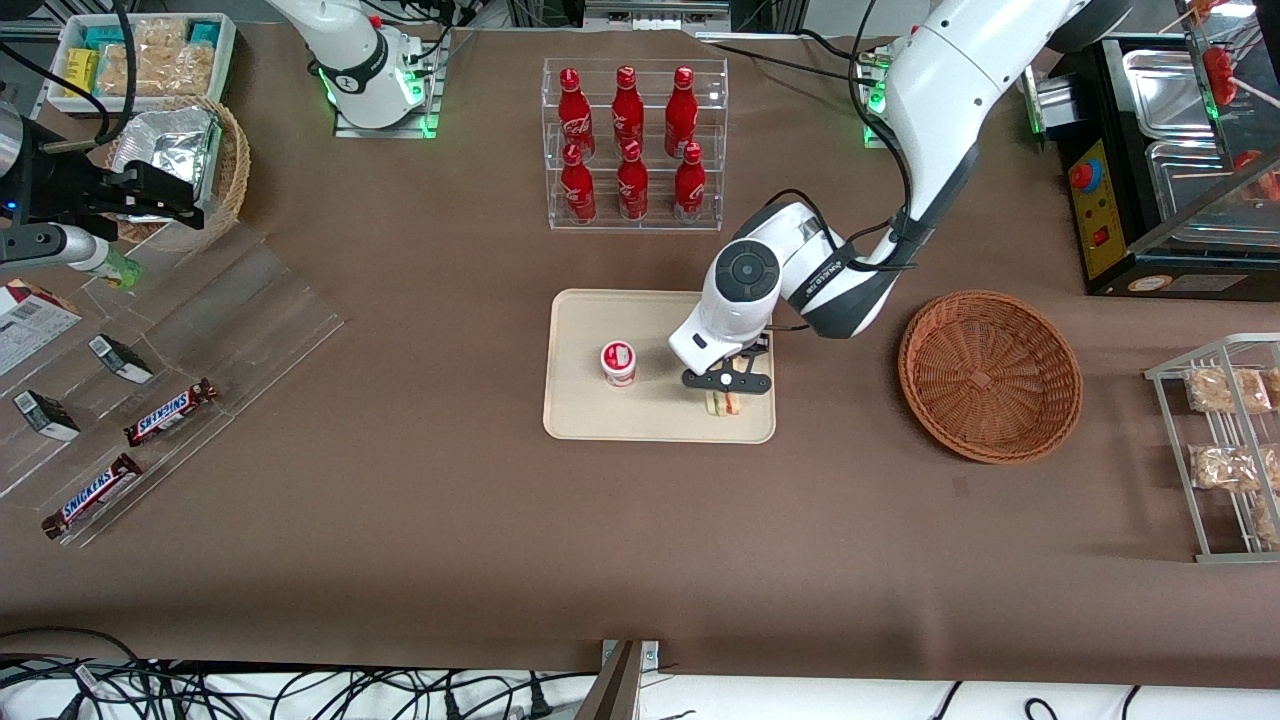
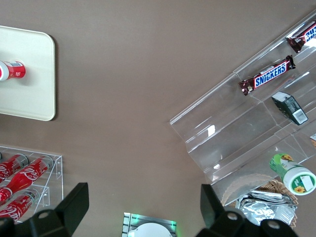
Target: Place sandwich from basket to tray
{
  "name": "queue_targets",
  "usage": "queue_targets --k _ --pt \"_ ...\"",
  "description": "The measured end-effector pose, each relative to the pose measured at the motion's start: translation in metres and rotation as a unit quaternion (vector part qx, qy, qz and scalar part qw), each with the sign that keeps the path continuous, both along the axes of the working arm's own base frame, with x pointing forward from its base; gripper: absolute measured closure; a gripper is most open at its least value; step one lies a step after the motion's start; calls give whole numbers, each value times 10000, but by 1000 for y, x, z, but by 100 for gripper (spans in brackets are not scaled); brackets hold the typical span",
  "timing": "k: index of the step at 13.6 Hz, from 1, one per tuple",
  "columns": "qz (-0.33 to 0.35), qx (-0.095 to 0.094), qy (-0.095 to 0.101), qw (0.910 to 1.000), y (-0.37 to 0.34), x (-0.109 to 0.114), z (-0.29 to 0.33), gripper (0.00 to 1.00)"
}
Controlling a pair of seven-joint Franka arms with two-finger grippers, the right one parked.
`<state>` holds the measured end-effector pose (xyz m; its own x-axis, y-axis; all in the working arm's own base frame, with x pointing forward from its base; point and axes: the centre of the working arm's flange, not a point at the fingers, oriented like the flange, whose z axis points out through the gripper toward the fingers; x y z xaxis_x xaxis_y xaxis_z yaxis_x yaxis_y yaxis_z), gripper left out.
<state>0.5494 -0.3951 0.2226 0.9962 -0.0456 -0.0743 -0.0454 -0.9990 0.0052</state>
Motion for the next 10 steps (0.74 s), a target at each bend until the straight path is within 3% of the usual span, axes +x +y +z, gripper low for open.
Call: queue_targets --k 3,6,10 --pt "154 -31 -69 9999 0 6 7 27" --pt "684 -122 -387 9968 7 25 49 0" --pt "1391 34 -829 9868 56 50 150 0"
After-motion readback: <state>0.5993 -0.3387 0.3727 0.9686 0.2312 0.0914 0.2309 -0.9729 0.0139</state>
